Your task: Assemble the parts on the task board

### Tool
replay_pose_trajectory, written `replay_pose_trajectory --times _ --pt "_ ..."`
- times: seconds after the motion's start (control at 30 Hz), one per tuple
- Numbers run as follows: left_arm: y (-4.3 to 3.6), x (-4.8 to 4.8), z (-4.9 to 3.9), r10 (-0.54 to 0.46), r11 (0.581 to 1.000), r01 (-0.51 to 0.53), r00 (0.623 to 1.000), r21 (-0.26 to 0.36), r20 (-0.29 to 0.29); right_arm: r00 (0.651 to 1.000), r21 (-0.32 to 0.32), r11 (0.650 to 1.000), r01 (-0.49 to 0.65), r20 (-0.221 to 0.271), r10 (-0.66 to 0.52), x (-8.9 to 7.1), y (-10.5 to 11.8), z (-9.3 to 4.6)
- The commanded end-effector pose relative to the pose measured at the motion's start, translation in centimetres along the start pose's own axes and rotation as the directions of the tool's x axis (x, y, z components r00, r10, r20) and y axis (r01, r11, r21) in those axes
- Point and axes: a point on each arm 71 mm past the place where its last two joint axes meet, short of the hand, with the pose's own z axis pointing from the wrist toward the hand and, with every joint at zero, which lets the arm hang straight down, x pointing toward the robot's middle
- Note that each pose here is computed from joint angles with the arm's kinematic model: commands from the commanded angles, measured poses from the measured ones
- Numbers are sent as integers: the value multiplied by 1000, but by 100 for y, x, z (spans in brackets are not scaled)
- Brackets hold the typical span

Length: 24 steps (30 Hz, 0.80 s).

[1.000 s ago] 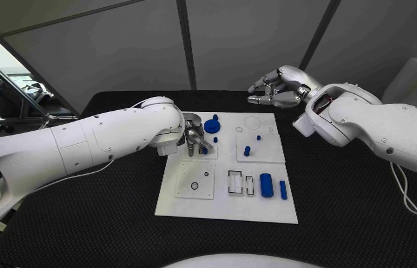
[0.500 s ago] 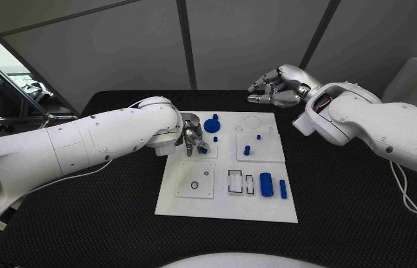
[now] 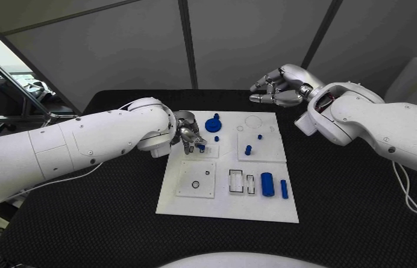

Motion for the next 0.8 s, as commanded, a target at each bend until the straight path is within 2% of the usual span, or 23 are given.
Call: replay_pose_trajectory --times 0.03,0.23,0.8 --pt "-10 -29 -37 -48 999 47 997 20 61 1000 -13 1000 4 -1 -4 -17 12 -2" --pt "12 -7 -53 -45 999 45 995 8 88 1000 -12 1000 7 1 -7 -23 5 -6" --pt "34 122 2 5 999 1 986 -34 166 999 -20 999 34 1 -34 -25 8 -7"
